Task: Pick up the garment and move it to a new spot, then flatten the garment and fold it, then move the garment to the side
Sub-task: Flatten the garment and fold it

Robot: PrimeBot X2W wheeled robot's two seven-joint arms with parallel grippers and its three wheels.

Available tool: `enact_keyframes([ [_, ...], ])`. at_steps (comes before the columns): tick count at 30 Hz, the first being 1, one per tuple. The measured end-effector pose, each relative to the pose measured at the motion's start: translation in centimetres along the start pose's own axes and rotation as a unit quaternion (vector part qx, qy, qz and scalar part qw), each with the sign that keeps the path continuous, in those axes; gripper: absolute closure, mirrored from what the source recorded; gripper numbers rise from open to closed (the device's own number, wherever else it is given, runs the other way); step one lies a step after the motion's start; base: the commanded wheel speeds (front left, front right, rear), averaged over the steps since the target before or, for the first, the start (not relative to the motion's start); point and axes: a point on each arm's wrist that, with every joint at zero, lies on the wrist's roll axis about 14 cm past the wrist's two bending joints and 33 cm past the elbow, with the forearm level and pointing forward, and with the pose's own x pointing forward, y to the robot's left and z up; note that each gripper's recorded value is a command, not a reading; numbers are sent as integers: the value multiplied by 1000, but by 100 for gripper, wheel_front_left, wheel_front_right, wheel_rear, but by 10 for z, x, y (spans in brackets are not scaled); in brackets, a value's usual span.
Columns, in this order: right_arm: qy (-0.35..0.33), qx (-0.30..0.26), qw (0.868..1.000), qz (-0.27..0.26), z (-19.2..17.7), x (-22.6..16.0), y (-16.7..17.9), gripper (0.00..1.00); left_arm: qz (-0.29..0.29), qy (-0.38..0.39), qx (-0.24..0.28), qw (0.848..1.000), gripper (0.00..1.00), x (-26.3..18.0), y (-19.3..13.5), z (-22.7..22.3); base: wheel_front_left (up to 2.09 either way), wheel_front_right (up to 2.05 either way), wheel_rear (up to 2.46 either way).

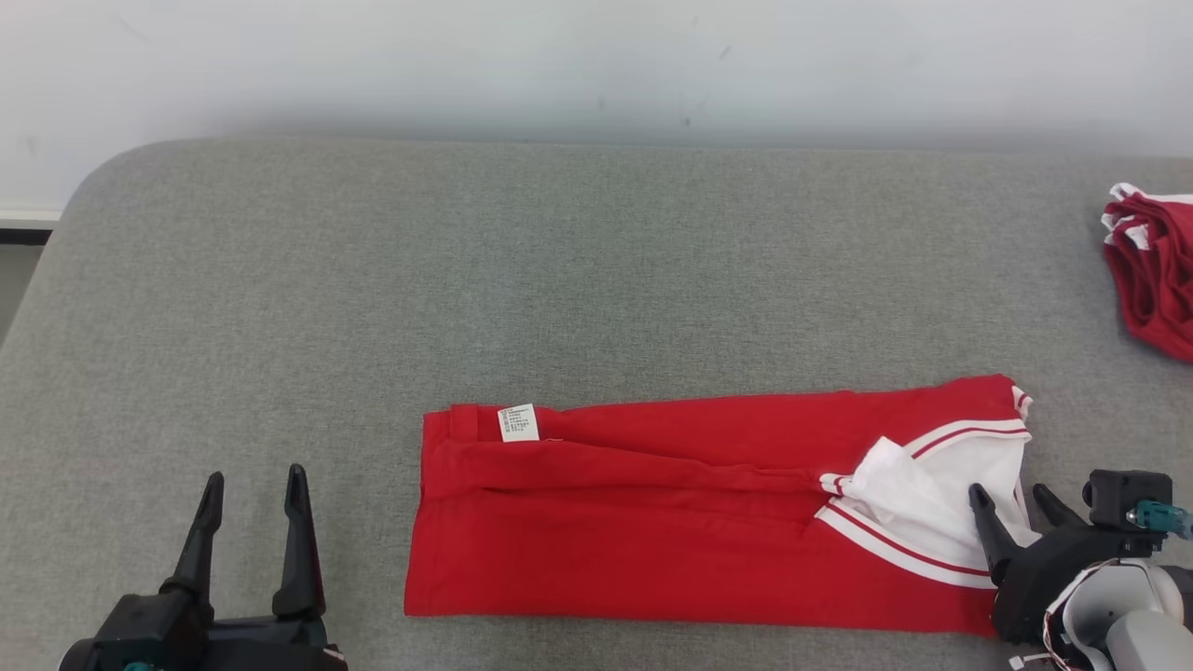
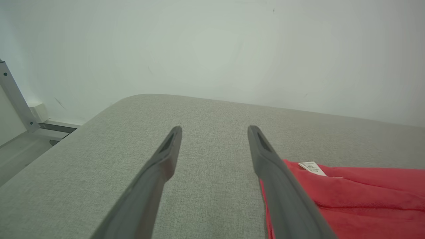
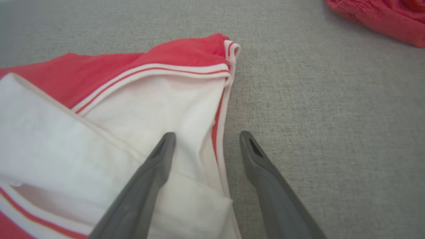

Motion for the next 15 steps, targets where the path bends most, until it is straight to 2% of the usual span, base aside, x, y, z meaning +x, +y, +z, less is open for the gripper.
enact_keyframes([
  [5, 27, -4, 1000, 5, -7, 8, 4, 0, 0, 2, 7, 1000, 0, -2, 2, -1, 0, 0, 0],
  [6, 33, -2, 999, 7, -9, 9, 5, 55, -1, 3, 8, 1000, 0, -3, 2, -2, 0, 0, 0],
  [7, 35, 0, 999, 8, -8, 10, 6, 93, 0, 3, 9, 1000, 0, -3, 3, -2, 0, 0, 0],
  [8, 36, 2, 999, 9, -9, 11, 7, 100, 0, 4, 9, 1000, 0, -3, 3, -2, 0, 0, 0],
  [15, 32, 15, 999, 2, -6, 6, 0, 100, -6, 2, 13, 1000, 0, -6, 0, -1, 0, 0, 0],
])
